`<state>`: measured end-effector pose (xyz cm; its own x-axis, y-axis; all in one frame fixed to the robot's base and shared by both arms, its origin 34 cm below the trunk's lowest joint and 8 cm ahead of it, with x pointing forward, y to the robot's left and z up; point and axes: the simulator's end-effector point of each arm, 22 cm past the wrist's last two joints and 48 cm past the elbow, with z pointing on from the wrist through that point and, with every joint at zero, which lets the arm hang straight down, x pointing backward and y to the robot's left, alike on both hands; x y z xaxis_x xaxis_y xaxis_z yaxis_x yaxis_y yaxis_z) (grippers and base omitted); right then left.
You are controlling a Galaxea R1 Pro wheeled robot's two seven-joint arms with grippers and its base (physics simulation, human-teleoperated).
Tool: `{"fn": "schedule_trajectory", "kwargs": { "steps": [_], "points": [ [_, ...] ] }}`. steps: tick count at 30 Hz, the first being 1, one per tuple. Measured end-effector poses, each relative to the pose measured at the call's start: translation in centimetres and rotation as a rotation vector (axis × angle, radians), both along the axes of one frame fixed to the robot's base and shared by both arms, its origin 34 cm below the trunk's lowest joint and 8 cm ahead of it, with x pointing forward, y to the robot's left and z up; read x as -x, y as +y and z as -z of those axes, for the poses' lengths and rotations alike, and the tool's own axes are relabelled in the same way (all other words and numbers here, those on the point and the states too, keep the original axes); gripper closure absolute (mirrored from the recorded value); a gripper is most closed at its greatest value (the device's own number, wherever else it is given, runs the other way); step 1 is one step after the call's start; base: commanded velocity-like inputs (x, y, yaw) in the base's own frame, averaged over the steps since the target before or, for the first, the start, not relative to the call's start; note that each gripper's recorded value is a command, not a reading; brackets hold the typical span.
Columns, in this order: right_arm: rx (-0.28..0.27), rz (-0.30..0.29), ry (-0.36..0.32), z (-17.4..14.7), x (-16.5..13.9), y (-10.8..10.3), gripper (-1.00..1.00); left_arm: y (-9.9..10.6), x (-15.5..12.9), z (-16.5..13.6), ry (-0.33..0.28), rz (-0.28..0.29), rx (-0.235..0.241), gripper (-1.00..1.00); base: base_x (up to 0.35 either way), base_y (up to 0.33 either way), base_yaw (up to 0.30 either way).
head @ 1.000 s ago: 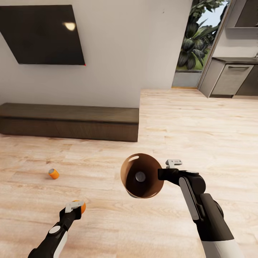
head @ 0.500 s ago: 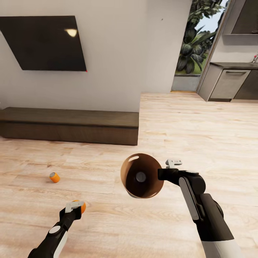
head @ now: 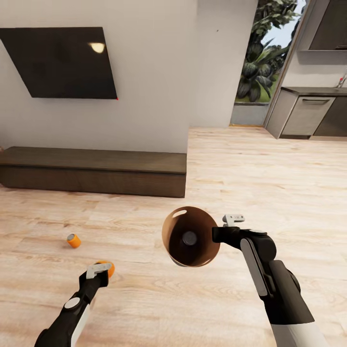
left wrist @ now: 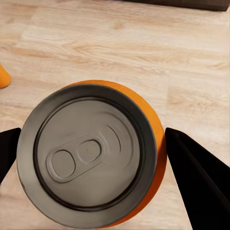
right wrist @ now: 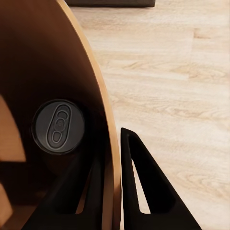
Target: Put the three can of soda from the living room inside the tash can in the kitchen.
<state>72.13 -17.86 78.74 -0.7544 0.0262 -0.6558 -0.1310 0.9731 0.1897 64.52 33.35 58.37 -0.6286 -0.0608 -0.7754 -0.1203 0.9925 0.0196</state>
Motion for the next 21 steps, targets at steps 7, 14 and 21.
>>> {"fn": "schedule_trajectory", "kwargs": {
  "steps": [7,14,21],
  "points": [
    [0.014,0.003,0.003,0.2,0.0,-0.3,1.0,-0.2,-0.7,-0.8,-0.02,0.014,0.01,1.0,0.0,0.0,0.0],
    [0.018,0.004,0.027,1.2,0.3,-0.3,1.0,-3.1,-1.9,-2.5,0.003,0.162,0.142,1.0,0.0,0.0,0.0],
    [0.029,0.007,0.048,2.2,0.6,-0.5,1.0,-2.7,-3.8,-7.8,0.002,0.232,0.271,1.0,0.0,0.0,0.0]
  ]
}}
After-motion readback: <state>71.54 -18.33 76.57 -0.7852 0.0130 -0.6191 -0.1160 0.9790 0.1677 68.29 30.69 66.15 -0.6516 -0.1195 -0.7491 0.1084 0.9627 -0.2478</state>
